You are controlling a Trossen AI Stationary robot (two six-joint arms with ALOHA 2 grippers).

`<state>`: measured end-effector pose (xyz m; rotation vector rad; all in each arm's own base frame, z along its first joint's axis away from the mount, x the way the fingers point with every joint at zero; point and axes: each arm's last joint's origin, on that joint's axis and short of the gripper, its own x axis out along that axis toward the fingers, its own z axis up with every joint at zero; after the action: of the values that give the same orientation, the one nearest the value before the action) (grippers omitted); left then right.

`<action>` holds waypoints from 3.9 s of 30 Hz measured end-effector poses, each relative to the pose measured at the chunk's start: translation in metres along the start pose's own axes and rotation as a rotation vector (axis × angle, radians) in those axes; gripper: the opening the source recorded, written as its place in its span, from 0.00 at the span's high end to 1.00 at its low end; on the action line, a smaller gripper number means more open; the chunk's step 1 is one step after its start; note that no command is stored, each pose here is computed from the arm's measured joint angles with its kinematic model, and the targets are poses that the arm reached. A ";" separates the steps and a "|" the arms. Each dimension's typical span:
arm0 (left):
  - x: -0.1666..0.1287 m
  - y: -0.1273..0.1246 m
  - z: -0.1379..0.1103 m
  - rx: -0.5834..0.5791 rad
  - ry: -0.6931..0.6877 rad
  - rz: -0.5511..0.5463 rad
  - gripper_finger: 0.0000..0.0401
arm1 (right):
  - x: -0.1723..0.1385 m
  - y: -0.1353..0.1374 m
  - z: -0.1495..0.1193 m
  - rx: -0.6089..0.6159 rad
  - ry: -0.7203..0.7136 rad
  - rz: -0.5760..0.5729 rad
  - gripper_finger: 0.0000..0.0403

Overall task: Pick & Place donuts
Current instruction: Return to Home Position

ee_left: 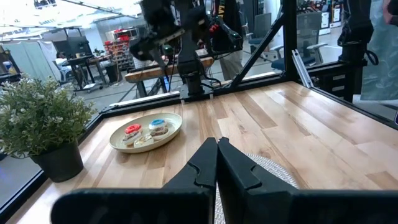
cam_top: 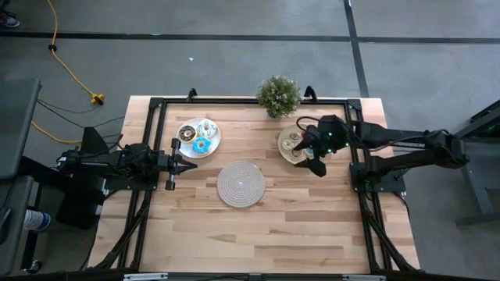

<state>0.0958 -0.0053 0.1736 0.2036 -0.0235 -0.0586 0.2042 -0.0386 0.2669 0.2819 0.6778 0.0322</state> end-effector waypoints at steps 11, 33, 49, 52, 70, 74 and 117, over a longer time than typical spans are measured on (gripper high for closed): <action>0.000 0.000 0.000 0.000 0.000 0.000 1.00 | 0.000 0.012 -0.015 -0.097 -0.178 0.070 0.30; 0.000 0.000 0.000 0.000 0.000 0.000 1.00 | -0.035 0.019 -0.084 -0.073 -0.441 0.192 0.85; 0.000 0.000 0.000 0.000 0.000 0.000 1.00 | -0.067 0.021 -0.109 -0.107 -0.756 0.224 1.00; 0.000 0.000 0.000 0.000 0.000 0.000 1.00 | -0.070 0.018 -0.114 -0.098 -0.765 0.195 0.99; 0.000 0.000 0.000 0.000 0.000 0.000 1.00 | -0.060 0.007 -0.117 -0.156 -0.953 0.074 1.00; 0.000 0.000 0.000 0.000 0.000 0.000 1.00 | -0.046 0.003 -0.126 -0.142 -0.971 0.086 1.00; 0.000 0.000 0.000 0.000 0.000 0.000 1.00 | -0.020 0.001 -0.147 -0.122 -0.708 0.113 1.00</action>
<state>0.0958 -0.0053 0.1737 0.2034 -0.0235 -0.0587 0.0970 -0.0043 0.1709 0.1944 -0.0438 0.0770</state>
